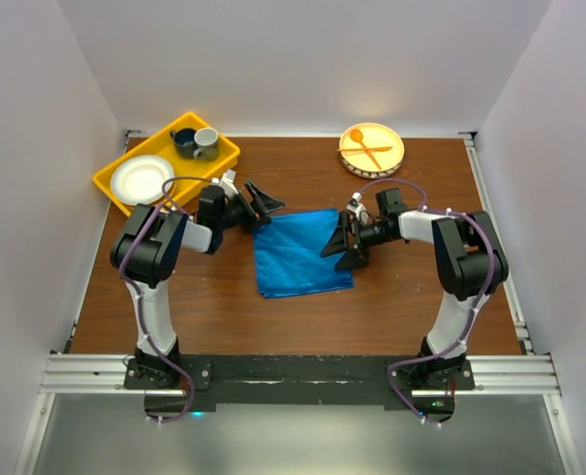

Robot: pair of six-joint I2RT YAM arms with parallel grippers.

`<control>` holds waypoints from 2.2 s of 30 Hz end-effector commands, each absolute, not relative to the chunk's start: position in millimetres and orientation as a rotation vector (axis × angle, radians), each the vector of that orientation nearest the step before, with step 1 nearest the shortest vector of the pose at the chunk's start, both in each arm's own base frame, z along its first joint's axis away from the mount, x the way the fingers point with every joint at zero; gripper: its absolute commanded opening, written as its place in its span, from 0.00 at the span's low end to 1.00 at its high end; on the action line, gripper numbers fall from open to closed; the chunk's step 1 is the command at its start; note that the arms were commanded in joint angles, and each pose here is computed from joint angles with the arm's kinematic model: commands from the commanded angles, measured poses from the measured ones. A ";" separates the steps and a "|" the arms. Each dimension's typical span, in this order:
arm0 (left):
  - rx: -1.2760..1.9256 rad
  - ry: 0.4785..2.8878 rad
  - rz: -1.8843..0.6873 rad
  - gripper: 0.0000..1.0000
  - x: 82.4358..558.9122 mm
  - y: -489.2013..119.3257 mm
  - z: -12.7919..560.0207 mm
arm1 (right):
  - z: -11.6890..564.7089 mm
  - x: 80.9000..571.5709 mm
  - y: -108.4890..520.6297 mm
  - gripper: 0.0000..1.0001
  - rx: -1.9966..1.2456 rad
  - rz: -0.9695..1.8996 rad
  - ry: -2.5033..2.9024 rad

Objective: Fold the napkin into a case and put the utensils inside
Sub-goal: Smooth out the square-folded napkin at the center of the board.

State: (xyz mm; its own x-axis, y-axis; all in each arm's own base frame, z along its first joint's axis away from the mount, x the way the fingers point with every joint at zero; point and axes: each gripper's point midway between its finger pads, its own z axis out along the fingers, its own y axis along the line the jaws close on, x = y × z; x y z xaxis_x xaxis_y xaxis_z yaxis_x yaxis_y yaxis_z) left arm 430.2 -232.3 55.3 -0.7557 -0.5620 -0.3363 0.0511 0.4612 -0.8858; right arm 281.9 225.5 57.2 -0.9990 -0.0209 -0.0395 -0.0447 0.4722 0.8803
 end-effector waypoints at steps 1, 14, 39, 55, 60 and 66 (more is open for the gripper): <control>-0.510 2.240 -1.146 1.00 418.6 -208.5 9.9 | 94.8 256.9 233.4 0.98 -0.167 1.699 2.613; -0.500 2.245 -1.146 1.00 416.4 -208.4 8.5 | 82.8 232.8 242.6 0.98 -0.131 1.800 2.643; -0.501 2.259 -1.138 1.00 412.5 -205.1 5.2 | 49.5 227.2 261.5 0.98 -0.202 1.845 2.676; -0.400 2.225 -1.219 1.00 413.3 -215.4 20.0 | 74.7 225.9 242.0 0.98 -0.218 1.928 2.648; -0.261 2.144 -1.331 1.00 411.2 -237.6 59.4 | 146.3 265.7 255.4 0.98 -0.375 1.911 2.443; -0.113 2.003 -1.406 1.00 409.3 -249.2 128.3 | 162.2 317.4 269.7 0.97 -0.353 1.818 2.372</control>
State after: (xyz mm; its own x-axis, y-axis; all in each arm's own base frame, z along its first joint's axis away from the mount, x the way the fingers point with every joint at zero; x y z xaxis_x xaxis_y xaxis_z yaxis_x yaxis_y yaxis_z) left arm 412.8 -239.7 68.1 -0.8020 -0.4777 -0.3585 0.1249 0.4528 -0.8828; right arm 289.5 262.5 146.4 -0.9657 -0.1579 -0.2062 -0.2399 0.2378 0.9412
